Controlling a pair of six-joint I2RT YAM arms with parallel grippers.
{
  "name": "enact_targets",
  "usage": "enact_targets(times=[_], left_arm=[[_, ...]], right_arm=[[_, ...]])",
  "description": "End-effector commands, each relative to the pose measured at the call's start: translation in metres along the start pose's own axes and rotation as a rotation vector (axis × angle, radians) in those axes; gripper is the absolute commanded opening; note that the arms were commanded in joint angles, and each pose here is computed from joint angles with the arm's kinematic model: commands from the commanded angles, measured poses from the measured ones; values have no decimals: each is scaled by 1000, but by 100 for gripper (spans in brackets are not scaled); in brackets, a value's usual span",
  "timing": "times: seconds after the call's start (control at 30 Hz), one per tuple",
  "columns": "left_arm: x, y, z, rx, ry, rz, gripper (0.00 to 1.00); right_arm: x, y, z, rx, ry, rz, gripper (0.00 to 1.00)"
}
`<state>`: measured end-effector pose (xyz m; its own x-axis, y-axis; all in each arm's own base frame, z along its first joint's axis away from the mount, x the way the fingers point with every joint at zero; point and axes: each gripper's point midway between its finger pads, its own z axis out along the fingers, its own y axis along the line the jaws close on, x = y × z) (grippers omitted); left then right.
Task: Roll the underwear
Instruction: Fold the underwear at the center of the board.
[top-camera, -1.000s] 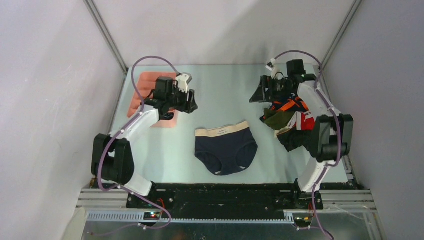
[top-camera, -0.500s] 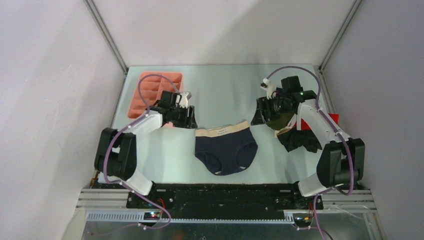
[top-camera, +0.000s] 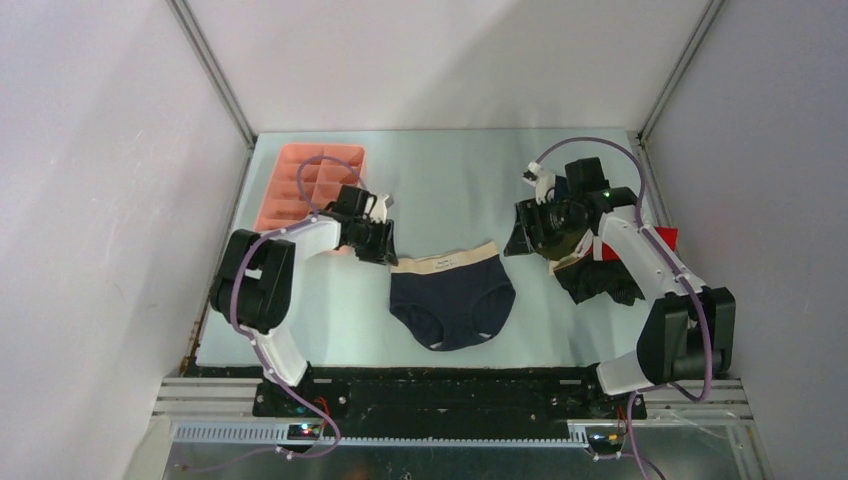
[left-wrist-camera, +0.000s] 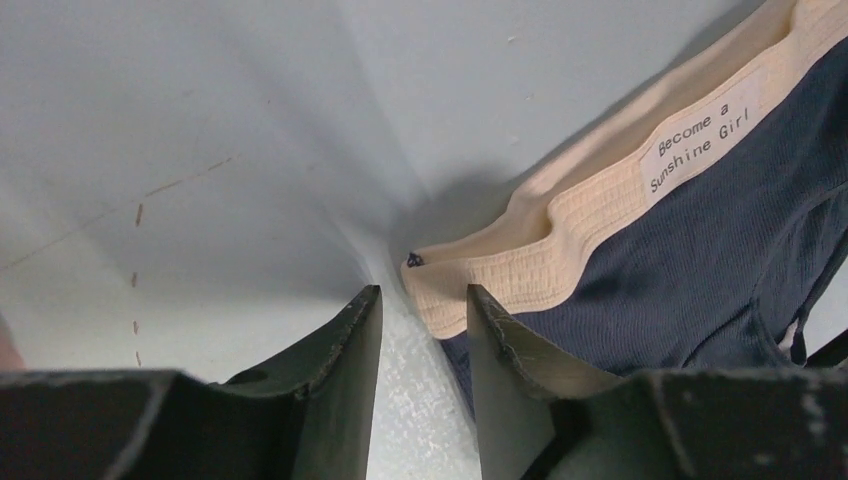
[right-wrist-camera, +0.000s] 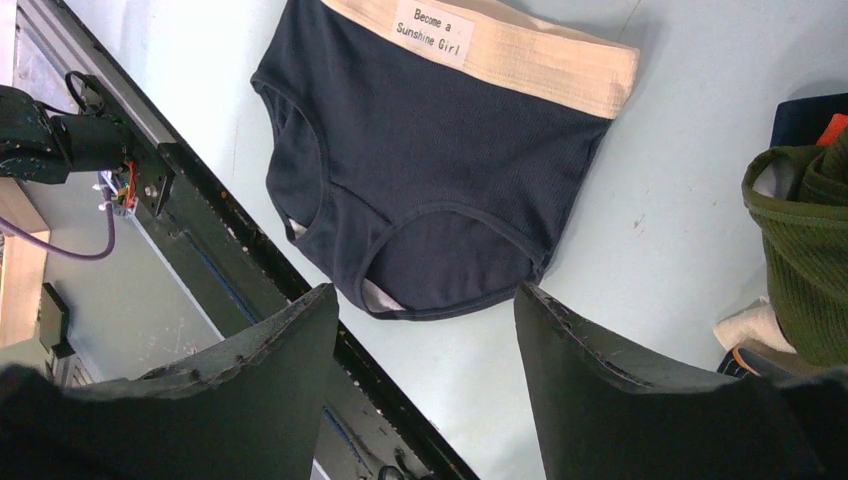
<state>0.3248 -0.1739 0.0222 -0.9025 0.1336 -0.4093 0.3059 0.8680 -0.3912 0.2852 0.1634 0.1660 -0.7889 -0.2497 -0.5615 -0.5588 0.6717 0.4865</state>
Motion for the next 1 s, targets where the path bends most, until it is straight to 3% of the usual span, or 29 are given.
enact_targets(times=[0.0,0.2,0.3,0.37,0.5,0.67,0.97], left_arm=[[-16,-14,3,36,-32,45,42],[-16,-3,11,-22,-22,35,34],[-15,-1,13,-26,-17,42,21],[-17,2,8,-51,-30,45,13],[-27,1,-10,-93,-77,49,0],[-37,-14,-35,-68,-155,7,0],[-32,-12,-51,-103,-187,-19,0]], right_arm=[[-3,4,-11,17,-33,-46,69],[-2,4,-12,22,-34,-60,69],[-2,7,-12,11,-32,-83,67],[1,16,-9,-10,-14,-161,66],[1,49,5,-45,16,-508,66],[-17,109,53,-105,-28,-847,62],[1,187,165,-323,-8,-1123,45]])
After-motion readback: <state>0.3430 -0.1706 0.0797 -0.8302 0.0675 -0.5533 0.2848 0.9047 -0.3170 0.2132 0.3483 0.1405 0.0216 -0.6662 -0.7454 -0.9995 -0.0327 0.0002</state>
